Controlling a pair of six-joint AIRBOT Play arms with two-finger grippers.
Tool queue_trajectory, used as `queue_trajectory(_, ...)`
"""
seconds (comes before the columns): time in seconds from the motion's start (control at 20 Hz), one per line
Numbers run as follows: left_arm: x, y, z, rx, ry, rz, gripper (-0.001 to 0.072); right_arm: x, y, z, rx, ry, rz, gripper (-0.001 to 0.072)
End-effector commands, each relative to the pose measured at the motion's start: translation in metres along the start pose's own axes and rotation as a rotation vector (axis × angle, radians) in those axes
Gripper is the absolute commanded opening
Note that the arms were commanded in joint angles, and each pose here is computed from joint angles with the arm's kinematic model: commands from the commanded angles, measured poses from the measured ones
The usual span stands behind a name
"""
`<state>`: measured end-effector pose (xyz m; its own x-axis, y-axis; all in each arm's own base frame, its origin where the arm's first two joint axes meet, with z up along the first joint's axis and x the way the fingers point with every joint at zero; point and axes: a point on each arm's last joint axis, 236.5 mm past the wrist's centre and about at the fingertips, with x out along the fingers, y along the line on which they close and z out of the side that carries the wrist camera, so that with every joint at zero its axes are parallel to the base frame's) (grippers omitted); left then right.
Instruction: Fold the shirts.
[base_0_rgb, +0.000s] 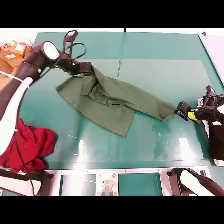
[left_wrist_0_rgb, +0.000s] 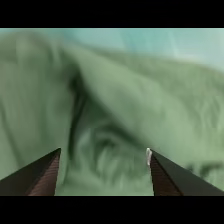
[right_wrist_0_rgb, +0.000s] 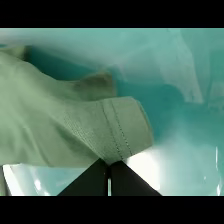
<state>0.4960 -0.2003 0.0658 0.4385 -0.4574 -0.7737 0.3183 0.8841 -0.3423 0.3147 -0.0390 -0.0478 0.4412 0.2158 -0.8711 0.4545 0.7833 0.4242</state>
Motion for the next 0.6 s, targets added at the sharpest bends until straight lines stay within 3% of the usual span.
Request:
queue_trajectory(0.0, -0.037, 0.011, -0.038, -0.126, 0.22, -0.034, 0.0609, 0.013, -0.007, 0.008, 0.006, 0.0, -0.015, 0.0013)
queue_trajectory(0.3, -0.019, -0.029, -0.186, -0.262, 0.577, -0.032, 0.0609, 0.012, -0.008, 0.027, 0.001, -0.075, -0.021, 0.0014)
queue_trajectory(0.55, 0.037, -0.115, -0.288, -0.366, 0.605, -0.167, 0.0609, 0.012, -0.008, 0.029, 0.0, -0.082, -0.02, 0.0013)
